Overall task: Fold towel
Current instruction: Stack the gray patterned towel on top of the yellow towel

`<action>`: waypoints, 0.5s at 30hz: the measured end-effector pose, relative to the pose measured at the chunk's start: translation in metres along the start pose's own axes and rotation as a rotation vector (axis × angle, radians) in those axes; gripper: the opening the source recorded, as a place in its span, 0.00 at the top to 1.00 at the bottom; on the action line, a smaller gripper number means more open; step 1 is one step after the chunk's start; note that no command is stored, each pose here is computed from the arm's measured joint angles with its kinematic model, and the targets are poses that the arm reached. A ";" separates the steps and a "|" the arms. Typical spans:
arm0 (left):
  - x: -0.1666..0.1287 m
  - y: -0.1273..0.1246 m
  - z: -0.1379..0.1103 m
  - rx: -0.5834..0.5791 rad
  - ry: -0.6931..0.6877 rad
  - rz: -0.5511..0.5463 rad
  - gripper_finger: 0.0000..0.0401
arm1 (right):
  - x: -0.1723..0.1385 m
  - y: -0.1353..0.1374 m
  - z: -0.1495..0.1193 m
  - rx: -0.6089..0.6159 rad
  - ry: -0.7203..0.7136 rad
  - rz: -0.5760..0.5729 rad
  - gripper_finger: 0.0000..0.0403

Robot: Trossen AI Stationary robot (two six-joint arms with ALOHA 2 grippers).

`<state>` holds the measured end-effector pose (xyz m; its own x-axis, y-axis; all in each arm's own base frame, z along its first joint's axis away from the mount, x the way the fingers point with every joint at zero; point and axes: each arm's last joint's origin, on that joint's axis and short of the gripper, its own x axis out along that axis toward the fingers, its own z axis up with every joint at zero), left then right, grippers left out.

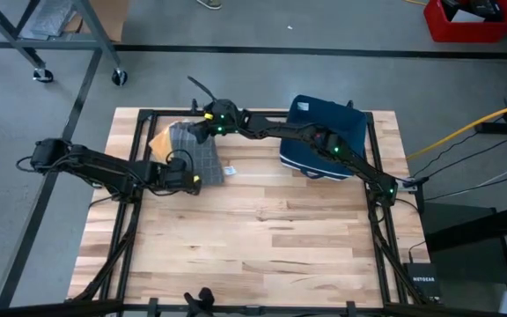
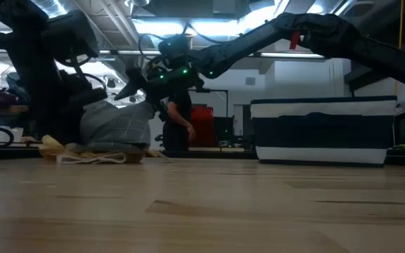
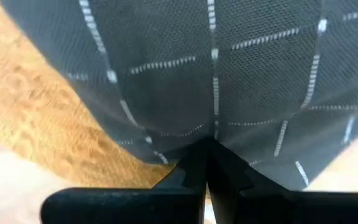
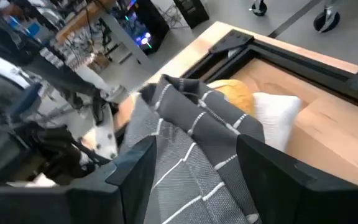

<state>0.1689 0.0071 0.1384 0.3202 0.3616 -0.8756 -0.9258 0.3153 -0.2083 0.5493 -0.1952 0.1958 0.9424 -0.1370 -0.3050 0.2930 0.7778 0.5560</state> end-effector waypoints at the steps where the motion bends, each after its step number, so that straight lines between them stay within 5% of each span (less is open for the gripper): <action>1: -0.002 -0.002 0.000 -0.006 0.005 -0.017 1.00 | 0.000 -0.001 -0.001 -0.012 0.005 -0.007 0.43; 15: -0.084 -0.014 0.031 0.060 -0.264 -0.253 1.00 | -0.002 0.008 0.015 -0.044 -0.136 0.107 0.43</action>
<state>0.1612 -0.0006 0.2284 0.5857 0.4771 -0.6552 -0.7997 0.4717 -0.3715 0.5522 -0.1976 0.2128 0.9819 -0.1311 -0.1366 0.1849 0.8182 0.5444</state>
